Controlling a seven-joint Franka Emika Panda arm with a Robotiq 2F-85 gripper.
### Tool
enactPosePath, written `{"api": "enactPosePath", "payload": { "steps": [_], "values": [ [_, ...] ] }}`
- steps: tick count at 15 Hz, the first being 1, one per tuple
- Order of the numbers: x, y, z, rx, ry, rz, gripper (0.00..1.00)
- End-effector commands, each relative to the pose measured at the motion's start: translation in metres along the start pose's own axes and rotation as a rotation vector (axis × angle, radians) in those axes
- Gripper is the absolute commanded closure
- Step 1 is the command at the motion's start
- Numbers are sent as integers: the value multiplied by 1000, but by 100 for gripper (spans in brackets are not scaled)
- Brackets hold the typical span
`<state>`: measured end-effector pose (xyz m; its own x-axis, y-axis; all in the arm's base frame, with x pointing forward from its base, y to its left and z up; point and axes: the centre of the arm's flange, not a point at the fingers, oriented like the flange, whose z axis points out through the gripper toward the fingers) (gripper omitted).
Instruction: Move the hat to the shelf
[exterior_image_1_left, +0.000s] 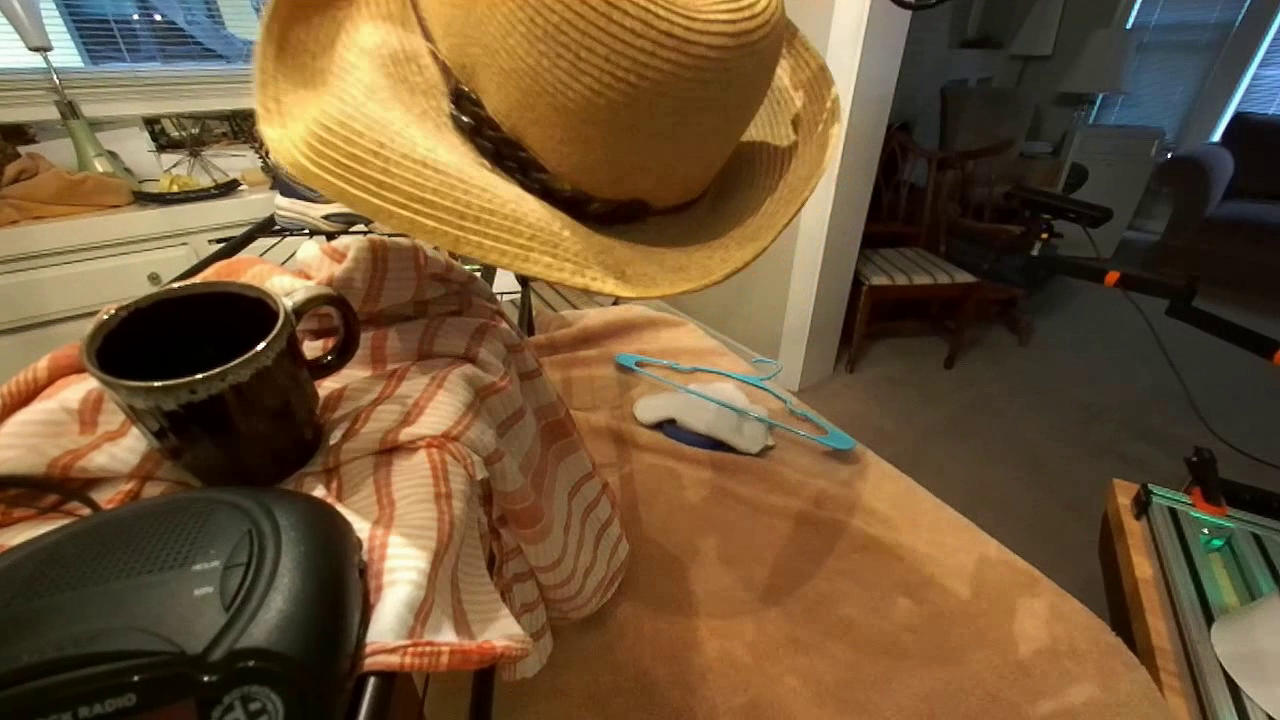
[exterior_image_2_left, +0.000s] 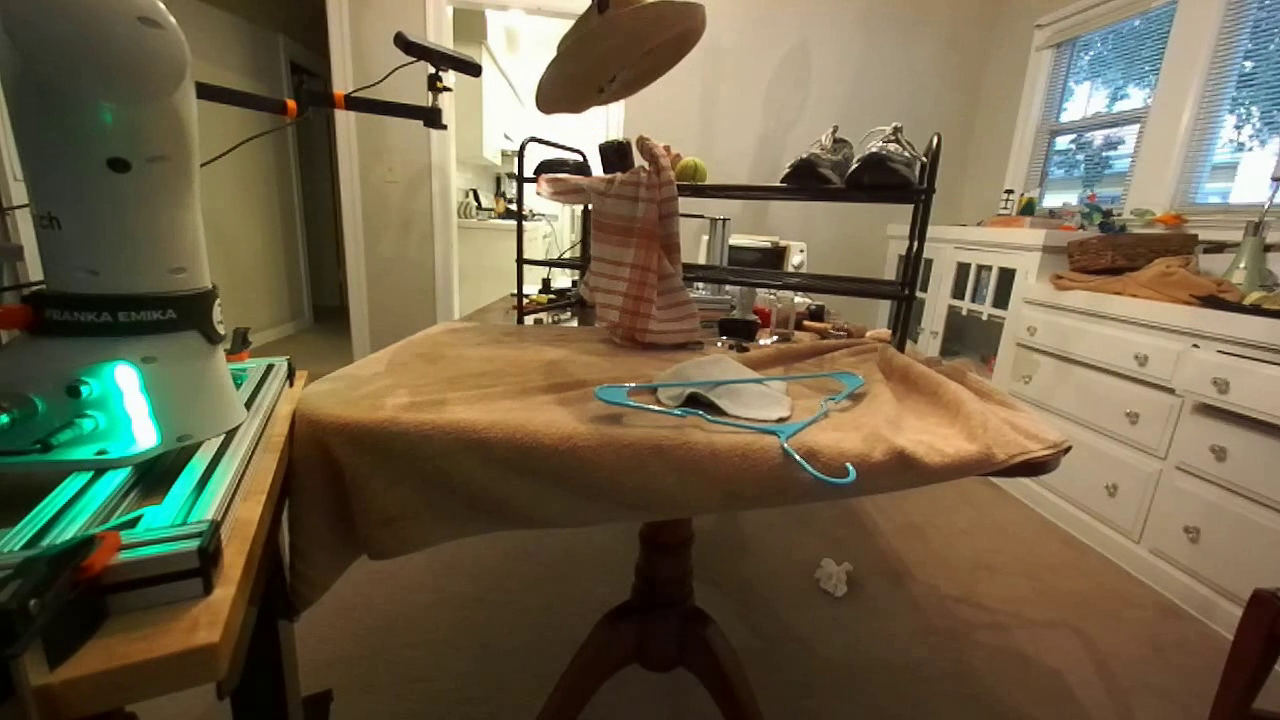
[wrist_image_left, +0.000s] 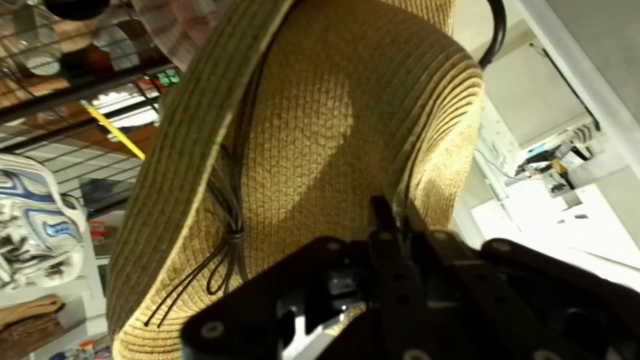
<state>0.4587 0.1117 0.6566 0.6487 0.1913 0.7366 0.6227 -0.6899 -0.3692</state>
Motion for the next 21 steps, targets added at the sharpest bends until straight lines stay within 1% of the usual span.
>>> {"api": "enactPosePath", "payload": {
  "steps": [1, 3, 6, 9, 11, 15, 17, 21],
  "values": [
    [22, -7, 22, 135, 60, -9, 98],
    [29, -10, 37, 181, 102, 10, 98],
    [35, -9, 68, 269, 129, 82, 98],
    [36, -6, 100, 309, 128, 153, 98],
    [34, -1, 121, 340, 108, 196, 98],
    [33, 5, 146, 447, 117, 212, 98],
    [34, 10, 152, 482, 109, 230, 98],
    [29, 25, 172, 496, 88, 271, 98]
  ]
}}
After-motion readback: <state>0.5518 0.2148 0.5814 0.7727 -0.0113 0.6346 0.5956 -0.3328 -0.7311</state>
